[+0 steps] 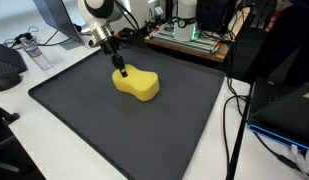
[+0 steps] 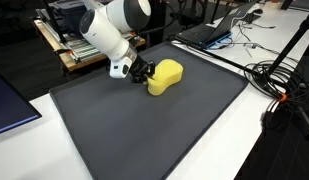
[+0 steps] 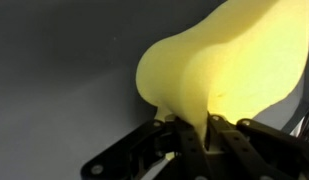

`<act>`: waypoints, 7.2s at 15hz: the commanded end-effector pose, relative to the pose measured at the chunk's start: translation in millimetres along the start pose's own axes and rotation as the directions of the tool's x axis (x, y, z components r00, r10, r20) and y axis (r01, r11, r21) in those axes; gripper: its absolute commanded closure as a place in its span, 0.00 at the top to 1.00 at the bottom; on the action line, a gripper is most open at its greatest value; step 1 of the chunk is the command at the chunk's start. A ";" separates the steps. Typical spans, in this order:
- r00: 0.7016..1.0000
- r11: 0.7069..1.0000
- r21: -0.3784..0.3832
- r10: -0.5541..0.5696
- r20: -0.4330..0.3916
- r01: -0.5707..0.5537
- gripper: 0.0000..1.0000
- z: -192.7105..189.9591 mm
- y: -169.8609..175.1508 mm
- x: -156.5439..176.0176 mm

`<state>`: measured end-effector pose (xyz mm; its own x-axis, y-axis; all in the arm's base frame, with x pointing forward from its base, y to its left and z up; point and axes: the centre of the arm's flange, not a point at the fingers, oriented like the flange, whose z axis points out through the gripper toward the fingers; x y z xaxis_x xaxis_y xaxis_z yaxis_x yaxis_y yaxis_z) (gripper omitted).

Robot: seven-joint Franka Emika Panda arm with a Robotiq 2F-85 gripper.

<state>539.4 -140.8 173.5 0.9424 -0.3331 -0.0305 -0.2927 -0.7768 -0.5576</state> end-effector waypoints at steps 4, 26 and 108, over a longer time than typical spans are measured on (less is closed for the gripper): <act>1.000 1.000 -0.006 -0.004 -0.019 0.004 0.37 -7.3 -6.2 -2.0; 0.975 0.844 -0.491 0.217 -0.054 -0.215 1.00 -47.4 -90.0 -42.7; 0.965 0.967 0.228 0.165 -0.203 -0.117 1.00 -47.5 76.6 -71.9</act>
<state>466.2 -219.9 162.8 0.8466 -0.5322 -0.0089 -0.3688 -0.5746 -0.7306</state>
